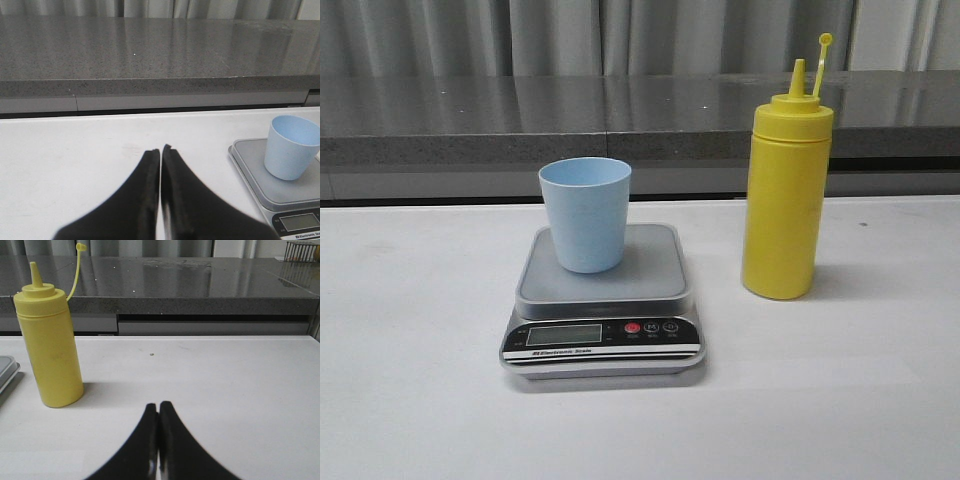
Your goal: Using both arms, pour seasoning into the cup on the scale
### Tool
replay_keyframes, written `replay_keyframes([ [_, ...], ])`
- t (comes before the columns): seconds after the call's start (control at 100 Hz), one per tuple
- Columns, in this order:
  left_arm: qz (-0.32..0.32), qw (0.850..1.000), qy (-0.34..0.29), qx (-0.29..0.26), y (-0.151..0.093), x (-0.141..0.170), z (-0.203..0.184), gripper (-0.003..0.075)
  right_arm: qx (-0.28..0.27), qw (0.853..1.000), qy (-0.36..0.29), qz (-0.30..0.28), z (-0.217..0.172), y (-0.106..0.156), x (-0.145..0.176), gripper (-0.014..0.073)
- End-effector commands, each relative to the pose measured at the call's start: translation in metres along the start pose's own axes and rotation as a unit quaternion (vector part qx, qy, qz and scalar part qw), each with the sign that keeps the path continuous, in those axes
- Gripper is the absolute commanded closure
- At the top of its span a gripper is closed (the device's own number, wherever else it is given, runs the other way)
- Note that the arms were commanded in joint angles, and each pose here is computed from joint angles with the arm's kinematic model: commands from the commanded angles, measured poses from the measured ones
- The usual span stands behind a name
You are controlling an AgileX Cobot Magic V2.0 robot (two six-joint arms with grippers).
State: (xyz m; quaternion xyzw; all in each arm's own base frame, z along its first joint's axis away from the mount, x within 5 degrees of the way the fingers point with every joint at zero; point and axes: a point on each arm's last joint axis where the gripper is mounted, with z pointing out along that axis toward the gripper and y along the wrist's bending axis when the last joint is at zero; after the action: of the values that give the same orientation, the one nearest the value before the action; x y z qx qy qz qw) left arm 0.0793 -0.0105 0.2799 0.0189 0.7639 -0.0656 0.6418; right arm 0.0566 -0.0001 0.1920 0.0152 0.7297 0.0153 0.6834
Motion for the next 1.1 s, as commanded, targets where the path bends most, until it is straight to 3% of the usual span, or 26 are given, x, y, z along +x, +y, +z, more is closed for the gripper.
replay_keyframes([
  [0.0,0.000,0.999,-0.044,-0.002,0.000,-0.014,-0.002,0.0740,-0.001,0.998,-0.062,-0.003,-0.003,0.001,-0.016,0.0662],
  [0.41,0.000,0.999,-0.044,-0.002,0.000,-0.014,-0.002,0.0740,-0.001,0.998,-0.063,-0.003,-0.003,0.001,-0.016,0.0662],
  [0.52,0.000,0.999,-0.044,-0.002,0.000,-0.014,-0.002,0.0740,-0.005,0.994,-0.113,0.007,-0.005,0.001,-0.025,0.0662],
  [0.62,0.000,0.999,-0.044,-0.002,0.000,-0.014,-0.002,0.0740,-0.012,0.985,-0.160,0.058,-0.008,0.001,-0.038,0.0662],
  [0.78,0.000,0.999,-0.044,-0.002,0.000,-0.014,-0.002,0.0740,-0.014,0.991,-0.102,0.080,-0.009,0.003,-0.062,0.0662],
  [1.09,0.000,0.999,-0.044,-0.002,0.000,-0.014,-0.002,0.0740,-0.010,0.997,-0.041,0.064,0.021,0.008,-0.149,0.0662],
])
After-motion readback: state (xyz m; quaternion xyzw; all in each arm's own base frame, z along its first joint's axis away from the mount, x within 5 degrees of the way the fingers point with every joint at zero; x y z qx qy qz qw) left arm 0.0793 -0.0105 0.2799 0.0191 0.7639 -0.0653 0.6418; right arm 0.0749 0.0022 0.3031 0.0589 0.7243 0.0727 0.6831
